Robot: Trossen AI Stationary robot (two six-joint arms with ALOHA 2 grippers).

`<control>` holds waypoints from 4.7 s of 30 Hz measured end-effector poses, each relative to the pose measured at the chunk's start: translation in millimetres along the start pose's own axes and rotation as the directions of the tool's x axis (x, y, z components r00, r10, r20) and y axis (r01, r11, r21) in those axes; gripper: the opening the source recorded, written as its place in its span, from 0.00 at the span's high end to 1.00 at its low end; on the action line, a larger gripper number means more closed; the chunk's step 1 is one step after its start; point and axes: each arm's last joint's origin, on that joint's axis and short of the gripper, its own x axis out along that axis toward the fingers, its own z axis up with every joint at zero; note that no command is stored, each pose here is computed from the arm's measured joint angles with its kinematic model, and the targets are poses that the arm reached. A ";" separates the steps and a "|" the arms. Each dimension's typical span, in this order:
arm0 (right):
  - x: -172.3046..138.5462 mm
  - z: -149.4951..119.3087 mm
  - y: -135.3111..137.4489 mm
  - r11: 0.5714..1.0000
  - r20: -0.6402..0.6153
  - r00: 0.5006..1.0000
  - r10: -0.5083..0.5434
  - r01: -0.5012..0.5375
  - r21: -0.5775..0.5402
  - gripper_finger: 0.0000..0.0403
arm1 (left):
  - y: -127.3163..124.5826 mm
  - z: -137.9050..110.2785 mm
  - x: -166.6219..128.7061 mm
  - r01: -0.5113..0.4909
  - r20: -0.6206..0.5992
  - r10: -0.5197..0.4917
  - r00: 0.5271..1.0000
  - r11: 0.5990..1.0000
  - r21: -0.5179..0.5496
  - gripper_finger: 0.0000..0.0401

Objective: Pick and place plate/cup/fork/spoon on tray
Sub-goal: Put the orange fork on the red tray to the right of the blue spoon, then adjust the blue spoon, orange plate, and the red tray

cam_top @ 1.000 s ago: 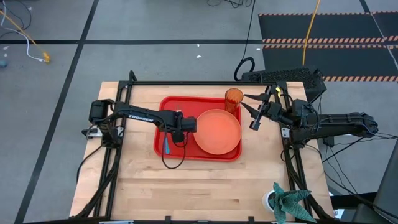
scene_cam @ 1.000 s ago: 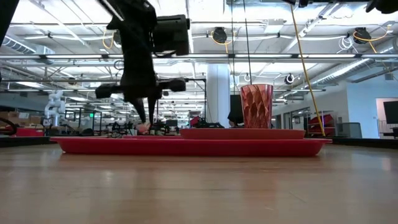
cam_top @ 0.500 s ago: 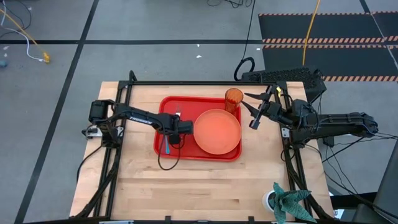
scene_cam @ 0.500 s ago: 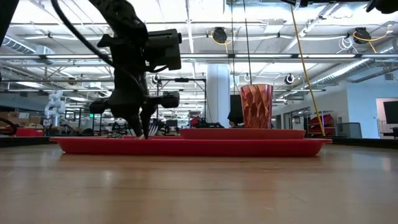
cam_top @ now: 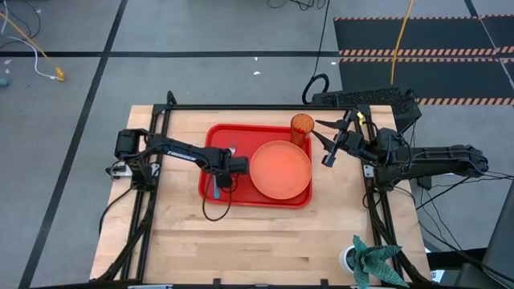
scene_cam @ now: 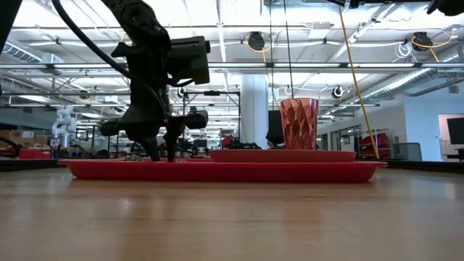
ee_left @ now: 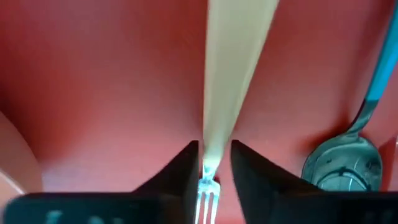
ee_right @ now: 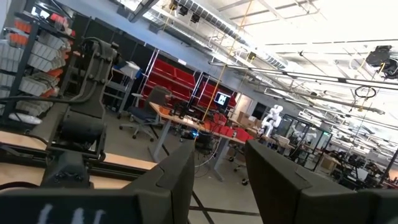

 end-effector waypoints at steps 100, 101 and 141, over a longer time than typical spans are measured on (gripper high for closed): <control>0.0 0.0 0.1 1.000 0.001 1.000 0.002 -0.002 0.026 0.66 | -41.8 13.9 -15.3 0.170 0.100 -0.143 0.985 0.919 -0.356 0.77; 0.0 0.0 0.1 1.000 0.001 1.000 0.002 -0.002 0.026 0.66 | -41.1 13.9 -15.2 0.163 0.100 -0.136 0.986 0.919 -0.358 0.77; 0.0 0.0 0.1 1.000 0.001 1.000 0.001 -0.001 0.026 0.66 | -36.6 18.3 -16.7 0.108 0.068 -0.091 0.994 0.932 -0.345 0.99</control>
